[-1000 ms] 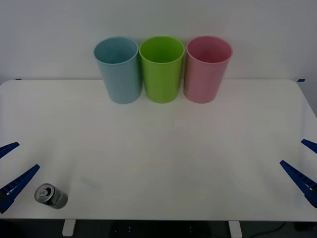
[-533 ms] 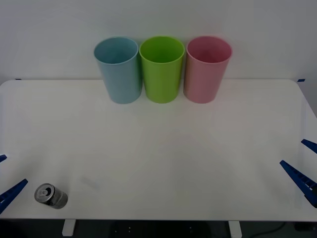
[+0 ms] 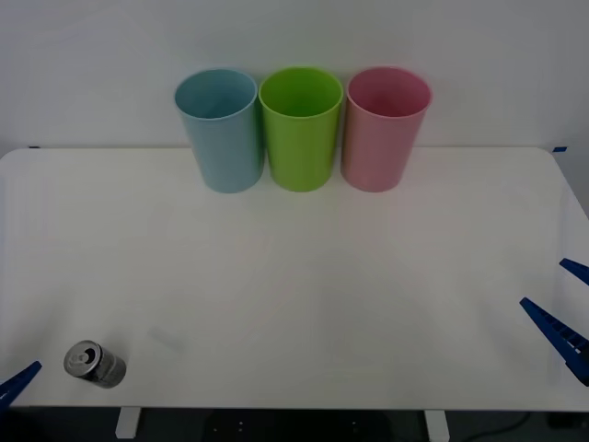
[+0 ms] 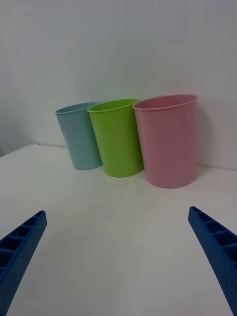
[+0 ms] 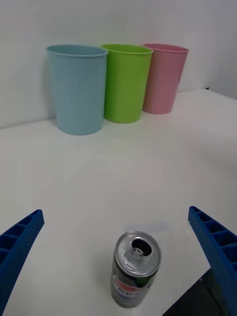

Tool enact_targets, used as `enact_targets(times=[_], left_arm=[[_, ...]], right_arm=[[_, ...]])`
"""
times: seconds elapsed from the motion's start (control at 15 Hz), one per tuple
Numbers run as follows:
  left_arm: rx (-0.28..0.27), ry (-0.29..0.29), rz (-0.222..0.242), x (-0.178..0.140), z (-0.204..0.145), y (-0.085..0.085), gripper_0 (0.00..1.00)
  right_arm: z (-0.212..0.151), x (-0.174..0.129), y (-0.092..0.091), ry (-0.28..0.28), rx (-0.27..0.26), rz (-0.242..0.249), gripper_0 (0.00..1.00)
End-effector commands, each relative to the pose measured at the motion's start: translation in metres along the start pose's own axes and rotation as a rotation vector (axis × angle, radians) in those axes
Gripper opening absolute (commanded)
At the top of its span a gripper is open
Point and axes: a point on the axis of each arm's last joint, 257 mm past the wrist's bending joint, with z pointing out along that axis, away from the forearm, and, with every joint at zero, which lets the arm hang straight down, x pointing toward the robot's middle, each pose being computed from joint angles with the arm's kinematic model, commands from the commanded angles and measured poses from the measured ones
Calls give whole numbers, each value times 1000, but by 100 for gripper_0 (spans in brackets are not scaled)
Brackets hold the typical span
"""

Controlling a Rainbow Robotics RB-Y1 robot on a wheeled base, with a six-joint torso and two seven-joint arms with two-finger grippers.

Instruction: Grasp the object on the table and drop it into the matching bin: aluminum can to the light blue bin, PET bottle to the pink bin.

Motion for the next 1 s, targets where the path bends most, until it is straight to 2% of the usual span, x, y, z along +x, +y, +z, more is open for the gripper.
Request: enact_targets(times=[0.07,0.4,0.8,0.93,1.0], left_arm=[[-4,43,29,12,-7,-1,100],[-26,82,89,47,-24,10,100],[20,88,145,82,-27,7,100],[25,87,145,92,-21,6,100],[32,85,131,98,-15,4,100]], right_arm=[[0,0,0,0,0,0,100],[0,0,0,0,0,0,100],[0,0,0,0,0,0,100],[0,0,0,0,0,0,100],[0,0,0,0,0,0,100]])
